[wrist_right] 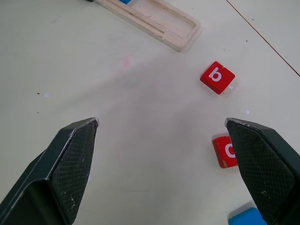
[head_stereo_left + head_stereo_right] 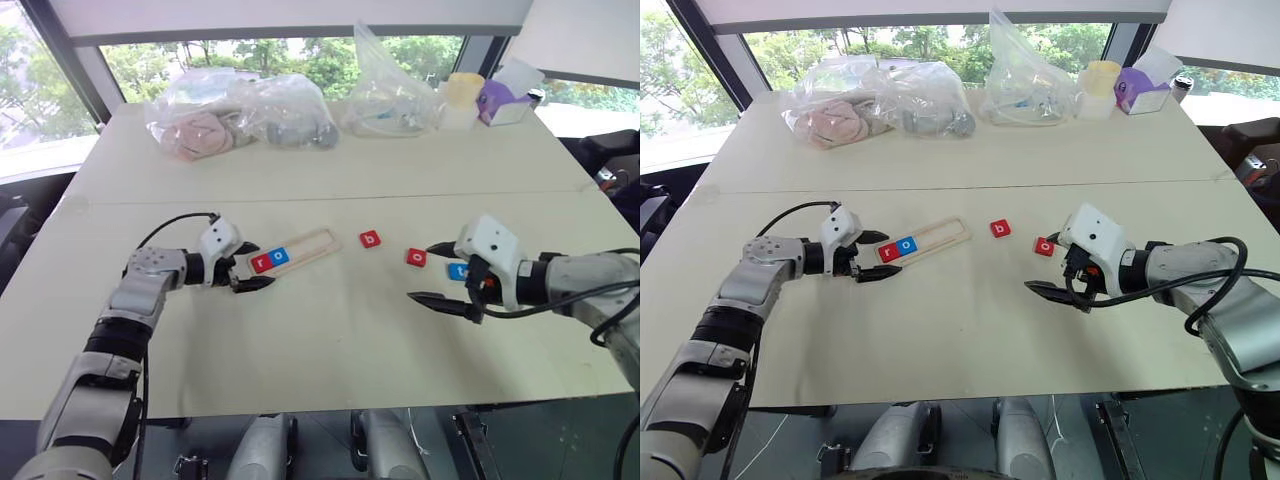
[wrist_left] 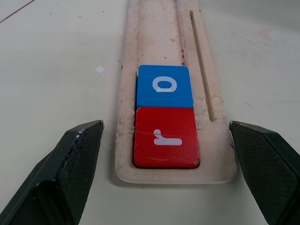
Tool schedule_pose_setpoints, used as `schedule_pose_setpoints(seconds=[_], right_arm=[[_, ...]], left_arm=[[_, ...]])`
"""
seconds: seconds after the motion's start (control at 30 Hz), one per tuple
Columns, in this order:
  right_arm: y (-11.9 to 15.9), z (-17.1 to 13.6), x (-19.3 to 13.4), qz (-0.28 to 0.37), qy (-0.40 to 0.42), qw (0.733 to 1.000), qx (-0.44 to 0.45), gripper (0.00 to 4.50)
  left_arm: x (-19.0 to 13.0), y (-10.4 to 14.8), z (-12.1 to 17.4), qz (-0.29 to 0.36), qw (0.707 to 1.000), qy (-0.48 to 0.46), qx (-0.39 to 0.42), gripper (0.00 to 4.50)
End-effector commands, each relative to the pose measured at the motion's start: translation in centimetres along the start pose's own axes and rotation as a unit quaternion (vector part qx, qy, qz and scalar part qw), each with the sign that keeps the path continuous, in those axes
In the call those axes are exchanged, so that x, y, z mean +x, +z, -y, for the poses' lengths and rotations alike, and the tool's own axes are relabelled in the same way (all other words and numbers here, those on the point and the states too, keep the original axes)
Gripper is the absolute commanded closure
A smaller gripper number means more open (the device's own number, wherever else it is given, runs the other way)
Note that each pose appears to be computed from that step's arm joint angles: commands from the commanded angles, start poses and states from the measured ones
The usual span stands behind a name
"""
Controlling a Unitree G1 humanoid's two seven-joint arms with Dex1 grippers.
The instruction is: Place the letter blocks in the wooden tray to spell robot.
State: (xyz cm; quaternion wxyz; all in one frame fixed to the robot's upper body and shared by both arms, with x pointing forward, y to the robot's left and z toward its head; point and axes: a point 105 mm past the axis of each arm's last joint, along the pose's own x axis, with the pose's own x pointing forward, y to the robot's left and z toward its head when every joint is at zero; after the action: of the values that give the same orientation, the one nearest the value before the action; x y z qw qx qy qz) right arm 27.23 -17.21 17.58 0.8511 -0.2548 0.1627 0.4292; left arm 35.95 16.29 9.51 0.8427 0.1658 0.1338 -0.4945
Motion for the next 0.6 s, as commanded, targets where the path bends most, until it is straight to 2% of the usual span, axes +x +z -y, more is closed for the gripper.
schedule_pose_setpoints(seconds=[0.03,0.5,0.6], right_arm=[[0.8,0.1,-0.5,0.011,-0.008,1.000,-0.018,0.02],[0.7,0.2,-0.4,0.005,-0.009,1.000,-0.028,0.02],[0.7,0.3,-0.4,0.005,-0.009,1.000,-0.029,0.00]], left_arm=[[0.2,-0.2,-0.2,-0.011,1.000,0.003,0.009,0.00],[0.3,-3.2,0.1,-0.056,0.998,0.006,-0.040,0.00],[0.3,-3.4,0.2,-0.057,0.998,0.004,-0.041,0.77]])
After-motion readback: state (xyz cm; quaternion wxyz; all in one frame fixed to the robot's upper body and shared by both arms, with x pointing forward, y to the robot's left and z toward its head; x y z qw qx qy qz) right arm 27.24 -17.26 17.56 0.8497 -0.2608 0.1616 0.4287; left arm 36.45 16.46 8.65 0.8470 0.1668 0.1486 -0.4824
